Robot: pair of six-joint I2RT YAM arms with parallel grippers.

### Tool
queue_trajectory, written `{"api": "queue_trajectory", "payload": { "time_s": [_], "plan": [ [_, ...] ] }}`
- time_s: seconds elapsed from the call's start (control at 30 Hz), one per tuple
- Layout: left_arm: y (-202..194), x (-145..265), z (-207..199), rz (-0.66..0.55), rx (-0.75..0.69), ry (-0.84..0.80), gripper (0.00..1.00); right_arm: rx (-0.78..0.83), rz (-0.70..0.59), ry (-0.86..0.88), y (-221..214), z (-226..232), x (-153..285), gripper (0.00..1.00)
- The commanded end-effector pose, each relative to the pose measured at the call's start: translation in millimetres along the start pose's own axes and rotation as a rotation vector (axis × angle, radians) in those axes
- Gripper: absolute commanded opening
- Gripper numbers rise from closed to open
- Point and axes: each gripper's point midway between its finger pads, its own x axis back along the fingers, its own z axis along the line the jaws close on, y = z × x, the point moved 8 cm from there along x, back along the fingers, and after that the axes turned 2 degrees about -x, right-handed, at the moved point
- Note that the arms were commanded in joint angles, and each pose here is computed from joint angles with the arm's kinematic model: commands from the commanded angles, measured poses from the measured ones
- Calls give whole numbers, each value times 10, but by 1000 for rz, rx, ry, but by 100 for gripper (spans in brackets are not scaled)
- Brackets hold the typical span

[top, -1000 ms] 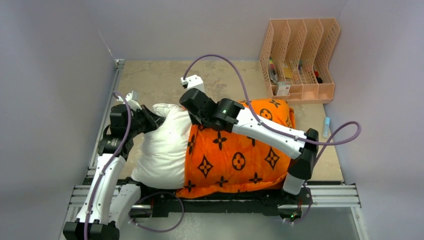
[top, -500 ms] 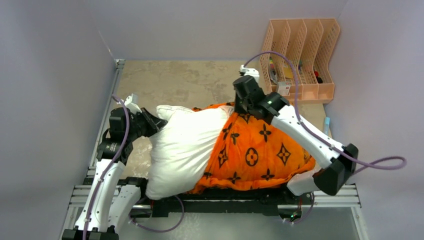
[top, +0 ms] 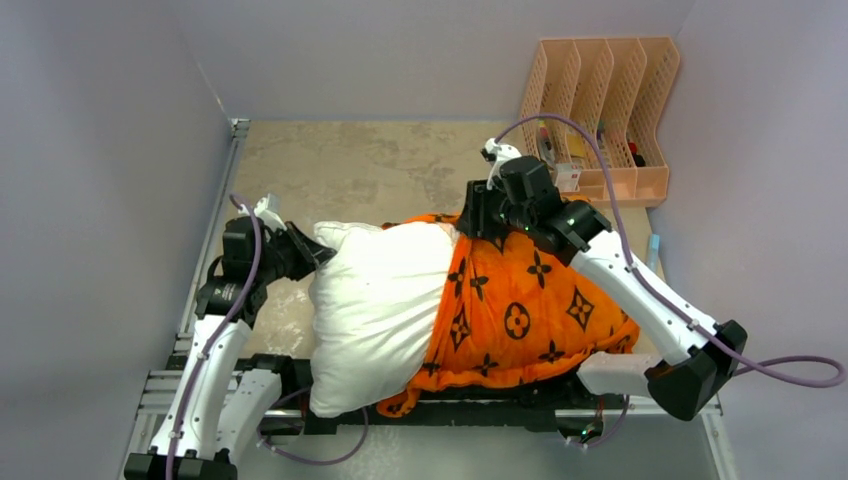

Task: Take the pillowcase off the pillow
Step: Remove the pillow from the pillowcase.

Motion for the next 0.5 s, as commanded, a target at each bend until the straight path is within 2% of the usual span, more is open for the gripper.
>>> {"api": "queue_trajectory", "payload": {
  "time_s": [0.0,0.13,0.27,0.3,0.33,0.47],
  "plan": [
    [-58,31,0,47,-42,-43,0,69,-84,171,363,258,249,60],
    [-109,51,-5,46,-43,-81,0,65,-117,194,602,392,241,66],
    [-97,140,-67,25,-72,-110,0,85,2,228,601,494,-101,68],
    [-102,152,-65,32,-77,-105,0,87,43,215,564,514,-203,79],
    [-106,161,-62,37,-83,-101,0,100,80,188,505,550,-339,94],
    [-115,185,-63,44,-98,-98,0,192,227,108,239,699,-710,98]
  ]
}}
